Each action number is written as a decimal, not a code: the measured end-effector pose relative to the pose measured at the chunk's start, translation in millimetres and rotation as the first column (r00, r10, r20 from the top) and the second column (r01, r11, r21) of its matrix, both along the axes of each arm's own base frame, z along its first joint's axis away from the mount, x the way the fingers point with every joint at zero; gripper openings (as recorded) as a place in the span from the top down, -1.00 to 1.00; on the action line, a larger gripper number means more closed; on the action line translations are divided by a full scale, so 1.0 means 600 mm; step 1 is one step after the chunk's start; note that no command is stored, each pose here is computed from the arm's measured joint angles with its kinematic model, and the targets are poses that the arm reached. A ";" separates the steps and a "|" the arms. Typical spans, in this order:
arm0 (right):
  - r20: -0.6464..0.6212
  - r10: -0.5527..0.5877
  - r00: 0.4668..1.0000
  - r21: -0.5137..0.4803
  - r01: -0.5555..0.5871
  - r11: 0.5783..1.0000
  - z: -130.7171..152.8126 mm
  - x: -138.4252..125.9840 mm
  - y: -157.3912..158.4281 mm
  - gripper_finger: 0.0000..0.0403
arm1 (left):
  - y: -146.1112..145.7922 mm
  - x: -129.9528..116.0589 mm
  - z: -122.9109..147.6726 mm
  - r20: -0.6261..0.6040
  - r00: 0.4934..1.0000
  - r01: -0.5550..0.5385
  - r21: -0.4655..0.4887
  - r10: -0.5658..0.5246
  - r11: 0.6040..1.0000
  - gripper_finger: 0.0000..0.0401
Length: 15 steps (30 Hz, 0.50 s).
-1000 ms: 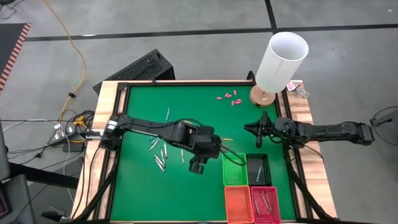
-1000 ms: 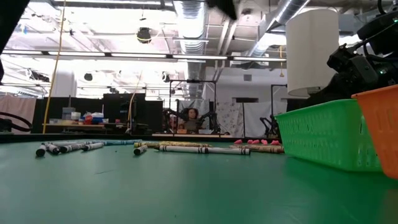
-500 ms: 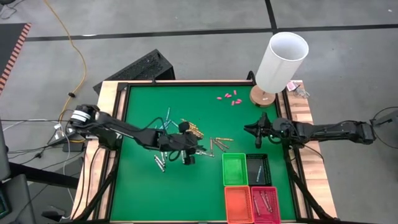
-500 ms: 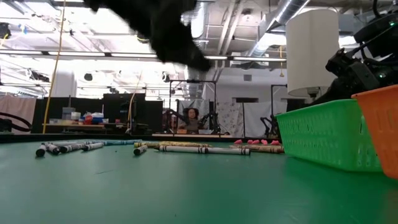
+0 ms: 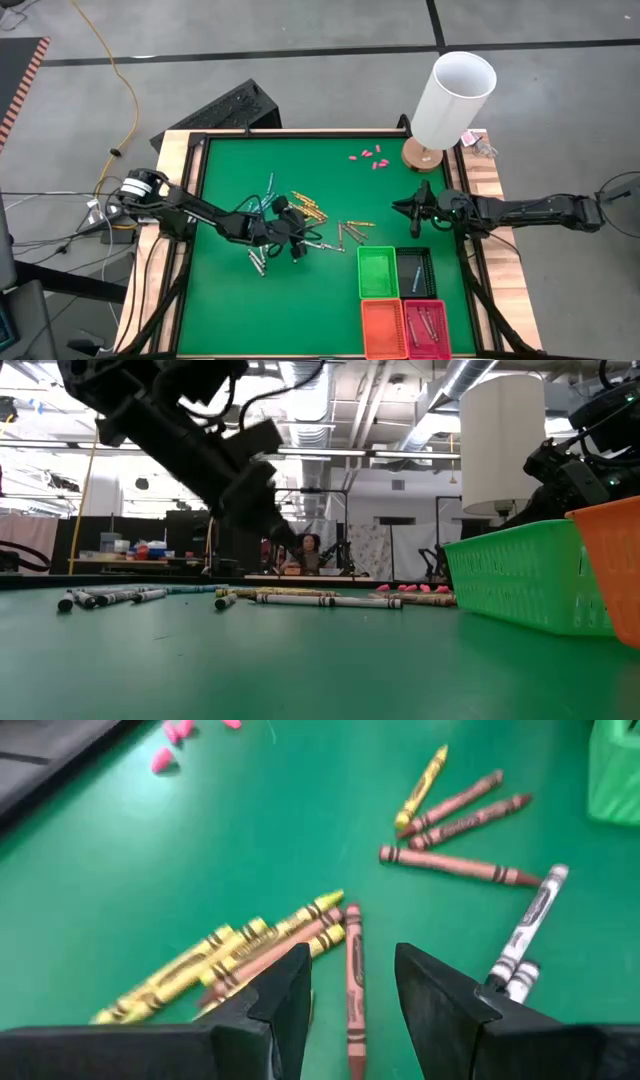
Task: Sort crayons
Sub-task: Put the brown crayon into the red bin
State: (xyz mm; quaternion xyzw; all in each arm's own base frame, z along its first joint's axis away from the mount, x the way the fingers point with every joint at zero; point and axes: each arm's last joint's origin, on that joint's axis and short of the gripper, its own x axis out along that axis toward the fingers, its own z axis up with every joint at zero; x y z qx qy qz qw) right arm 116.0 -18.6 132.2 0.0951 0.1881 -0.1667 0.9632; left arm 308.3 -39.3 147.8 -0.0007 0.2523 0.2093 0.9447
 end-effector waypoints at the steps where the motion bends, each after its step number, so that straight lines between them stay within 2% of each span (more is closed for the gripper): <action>1: 0.000 0.000 1.000 0.000 0.000 1.000 0.000 0.000 0.000 0.66 | -0.001 0.000 -0.005 -0.011 1.000 0.001 0.000 -0.001 1.000 0.33; 8: 0.002 -0.003 1.000 0.006 0.003 1.000 0.000 0.000 0.000 0.66 | -0.008 0.020 -0.051 -0.020 1.000 0.020 0.008 -0.020 1.000 0.33; 15: -0.001 -0.007 1.000 0.014 0.007 1.000 -0.001 0.000 0.000 0.66 | -0.008 0.023 -0.073 -0.064 0.998 0.012 0.021 -0.011 1.000 0.33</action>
